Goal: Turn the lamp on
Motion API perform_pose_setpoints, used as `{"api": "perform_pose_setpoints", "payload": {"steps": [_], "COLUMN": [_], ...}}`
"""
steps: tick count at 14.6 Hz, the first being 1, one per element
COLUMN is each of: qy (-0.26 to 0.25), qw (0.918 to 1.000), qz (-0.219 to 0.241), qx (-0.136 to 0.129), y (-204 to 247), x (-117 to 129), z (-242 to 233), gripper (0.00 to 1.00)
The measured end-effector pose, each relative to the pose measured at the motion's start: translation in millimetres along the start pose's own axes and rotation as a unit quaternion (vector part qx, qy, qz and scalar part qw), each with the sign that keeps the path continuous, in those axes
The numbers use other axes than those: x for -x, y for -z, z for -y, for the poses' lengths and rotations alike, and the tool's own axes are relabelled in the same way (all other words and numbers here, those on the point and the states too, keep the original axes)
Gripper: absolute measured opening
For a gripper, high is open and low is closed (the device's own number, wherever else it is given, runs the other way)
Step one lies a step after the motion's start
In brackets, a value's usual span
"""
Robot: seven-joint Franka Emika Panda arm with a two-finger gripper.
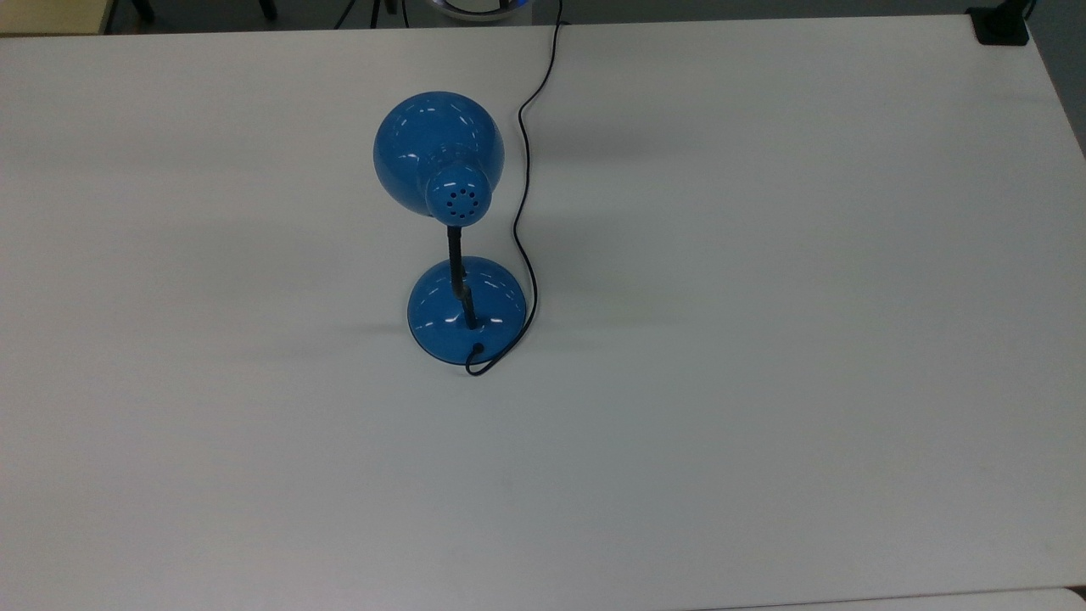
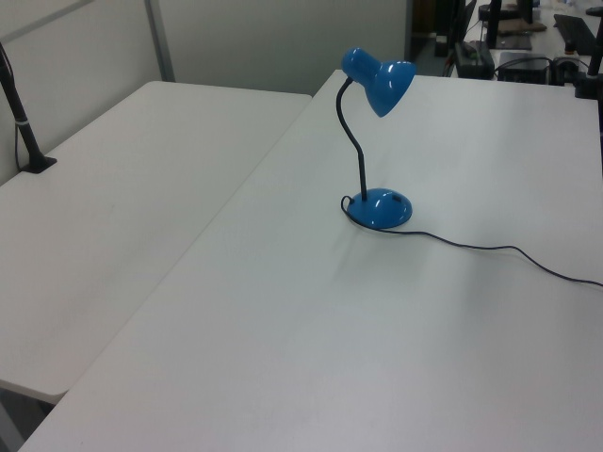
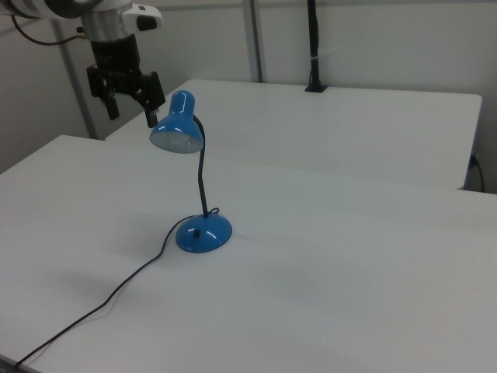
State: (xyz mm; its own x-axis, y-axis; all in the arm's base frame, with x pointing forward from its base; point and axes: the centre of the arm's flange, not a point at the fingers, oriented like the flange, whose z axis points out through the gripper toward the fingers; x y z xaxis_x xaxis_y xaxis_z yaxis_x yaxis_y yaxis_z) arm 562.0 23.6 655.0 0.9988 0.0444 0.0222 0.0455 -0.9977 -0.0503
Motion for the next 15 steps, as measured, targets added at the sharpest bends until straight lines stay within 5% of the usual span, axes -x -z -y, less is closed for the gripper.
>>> {"api": "perform_pose_setpoints", "payload": {"steps": [15], "qy": [0.002], "qw": [1.0000], "qz": [0.000], "qx": [-0.008], "y": [0.8], "x": [3.0], "z": [3.2], "gripper": [1.00]}}
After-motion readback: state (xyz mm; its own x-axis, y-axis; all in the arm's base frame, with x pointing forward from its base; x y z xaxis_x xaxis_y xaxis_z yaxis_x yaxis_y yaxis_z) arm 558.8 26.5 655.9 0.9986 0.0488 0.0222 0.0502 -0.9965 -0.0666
